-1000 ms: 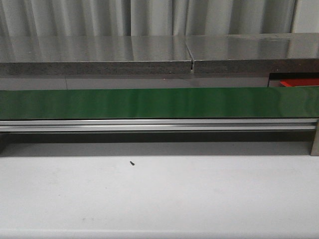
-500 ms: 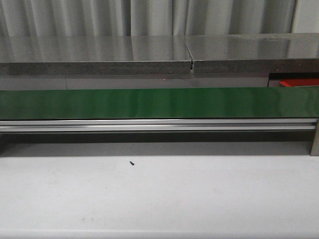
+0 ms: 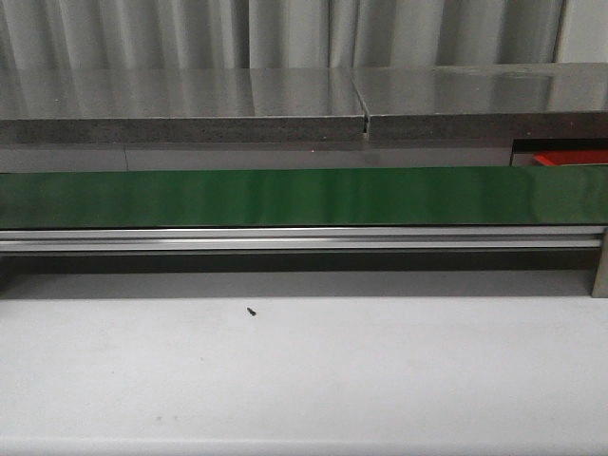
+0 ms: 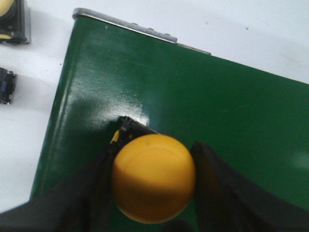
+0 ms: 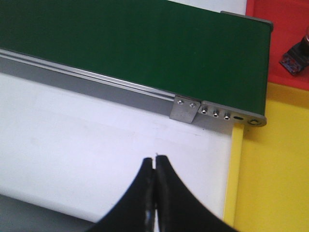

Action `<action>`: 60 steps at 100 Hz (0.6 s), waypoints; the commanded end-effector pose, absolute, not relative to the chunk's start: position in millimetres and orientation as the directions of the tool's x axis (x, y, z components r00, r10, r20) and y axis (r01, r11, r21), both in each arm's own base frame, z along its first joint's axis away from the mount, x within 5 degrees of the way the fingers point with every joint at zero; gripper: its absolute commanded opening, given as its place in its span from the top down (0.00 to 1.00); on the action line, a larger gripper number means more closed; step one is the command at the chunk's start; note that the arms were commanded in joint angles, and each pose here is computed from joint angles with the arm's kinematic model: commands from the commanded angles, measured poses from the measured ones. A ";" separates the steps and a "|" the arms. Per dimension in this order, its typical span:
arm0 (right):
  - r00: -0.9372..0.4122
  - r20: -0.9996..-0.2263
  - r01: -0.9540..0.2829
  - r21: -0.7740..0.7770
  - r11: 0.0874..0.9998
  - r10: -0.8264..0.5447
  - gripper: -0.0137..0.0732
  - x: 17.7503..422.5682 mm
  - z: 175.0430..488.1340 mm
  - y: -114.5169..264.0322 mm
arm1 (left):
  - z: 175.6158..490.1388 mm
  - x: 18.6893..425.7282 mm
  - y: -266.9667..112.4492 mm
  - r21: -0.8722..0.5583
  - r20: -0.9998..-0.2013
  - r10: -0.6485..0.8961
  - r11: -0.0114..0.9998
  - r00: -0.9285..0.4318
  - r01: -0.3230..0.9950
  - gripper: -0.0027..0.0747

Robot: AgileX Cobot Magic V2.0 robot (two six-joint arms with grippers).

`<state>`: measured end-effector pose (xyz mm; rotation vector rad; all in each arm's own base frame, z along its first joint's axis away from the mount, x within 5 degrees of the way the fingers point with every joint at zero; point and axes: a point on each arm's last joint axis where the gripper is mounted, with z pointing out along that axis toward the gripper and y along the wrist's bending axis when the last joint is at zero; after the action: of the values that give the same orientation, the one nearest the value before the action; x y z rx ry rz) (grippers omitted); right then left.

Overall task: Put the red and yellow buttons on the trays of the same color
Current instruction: 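Grasp a yellow-capped button from the pile with the left gripper, then place the yellow button on the green belt and open the left gripper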

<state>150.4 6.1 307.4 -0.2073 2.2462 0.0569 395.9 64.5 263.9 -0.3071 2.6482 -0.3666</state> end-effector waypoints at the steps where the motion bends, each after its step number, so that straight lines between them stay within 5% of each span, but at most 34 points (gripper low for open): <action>1: -0.550 -0.826 -0.151 -0.045 0.987 -0.122 0.92 152.8 321.0 5.0 | 295.3 395.5 55.4 -0.312 -0.498 -0.255 0.944 -0.829 -0.103 0.40; 18: -0.550 -0.826 -0.151 -0.045 0.987 -0.122 0.92 152.8 321.0 5.0 | 297.1 396.1 46.0 -0.314 -0.491 -0.232 0.946 -0.840 -0.077 0.10; 47: -0.550 -0.826 -0.151 -0.045 0.987 -0.122 0.92 152.8 321.0 5.0 | 339.7 393.4 52.7 -0.288 -0.584 -0.215 0.956 -0.783 -0.048 0.10; 60: -0.550 -0.826 -0.151 -0.045 0.987 -0.122 0.92 152.8 321.0 5.0 | 337.2 383.8 81.7 -0.235 -0.555 -0.233 0.965 -0.799 -0.119 0.10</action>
<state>150.4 6.1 307.4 -0.2073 2.2462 0.0569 397.3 63.8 307.2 -0.2136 2.5744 -0.3220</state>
